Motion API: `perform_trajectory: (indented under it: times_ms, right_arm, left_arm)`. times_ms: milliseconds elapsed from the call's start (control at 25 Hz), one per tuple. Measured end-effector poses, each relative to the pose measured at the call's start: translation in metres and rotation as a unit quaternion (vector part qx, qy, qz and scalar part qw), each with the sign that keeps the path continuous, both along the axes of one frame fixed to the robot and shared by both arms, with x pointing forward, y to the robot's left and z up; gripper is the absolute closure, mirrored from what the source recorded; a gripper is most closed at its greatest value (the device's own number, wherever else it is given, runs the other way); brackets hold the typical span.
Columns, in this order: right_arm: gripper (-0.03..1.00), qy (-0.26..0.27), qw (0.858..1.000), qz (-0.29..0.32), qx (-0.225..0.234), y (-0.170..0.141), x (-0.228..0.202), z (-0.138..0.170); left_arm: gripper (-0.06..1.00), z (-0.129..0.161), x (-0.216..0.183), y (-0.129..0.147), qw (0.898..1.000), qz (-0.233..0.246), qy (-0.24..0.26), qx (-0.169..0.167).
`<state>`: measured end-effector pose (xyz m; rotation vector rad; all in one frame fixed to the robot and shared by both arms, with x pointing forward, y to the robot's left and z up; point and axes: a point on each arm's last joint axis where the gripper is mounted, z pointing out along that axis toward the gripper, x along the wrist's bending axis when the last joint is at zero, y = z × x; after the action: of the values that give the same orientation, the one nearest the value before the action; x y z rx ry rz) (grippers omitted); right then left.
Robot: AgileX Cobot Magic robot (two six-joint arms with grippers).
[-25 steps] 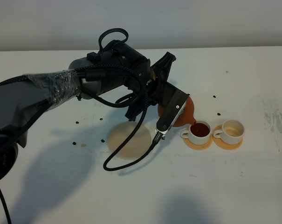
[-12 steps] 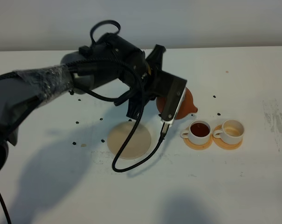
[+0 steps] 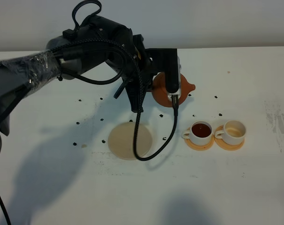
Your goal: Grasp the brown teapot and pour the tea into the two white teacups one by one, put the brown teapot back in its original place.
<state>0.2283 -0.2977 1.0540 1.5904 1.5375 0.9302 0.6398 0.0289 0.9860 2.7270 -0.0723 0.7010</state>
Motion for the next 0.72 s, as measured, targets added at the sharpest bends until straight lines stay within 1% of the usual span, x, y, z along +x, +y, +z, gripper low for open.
perform_trajectory:
  times_ms: [160,280,400,600,720]
  right_arm:
    - [0.74,0.000,1.000,0.000,0.000,0.0000,0.0000,0.0000]
    - [0.74,0.000,1.000,0.000,0.000,0.0000,0.0000,0.0000]
    - [0.74,0.000,1.000,0.000,0.000,0.0000,0.0000,0.0000]
    - [0.74,0.000,1.000,0.000,0.000,0.0000,0.0000,0.0000]
    - [0.74,0.000,1.000,0.000,0.000,0.0000,0.0000,0.0000]
  left_arm:
    - [0.86,-0.0033,0.0029,0.0012,0.999,0.040,0.015,-0.023]
    - [0.86,-0.0073,0.0038,0.0014,0.998,0.053,0.026,-0.032]
    - [0.86,-0.0075,0.0032,0.0005,0.995,0.071,0.041,-0.052]
    - [0.86,-0.0073,0.0018,-0.0018,0.992,0.088,0.059,-0.075]
    - [0.86,-0.0073,0.0016,-0.0021,0.991,0.089,0.061,-0.078]
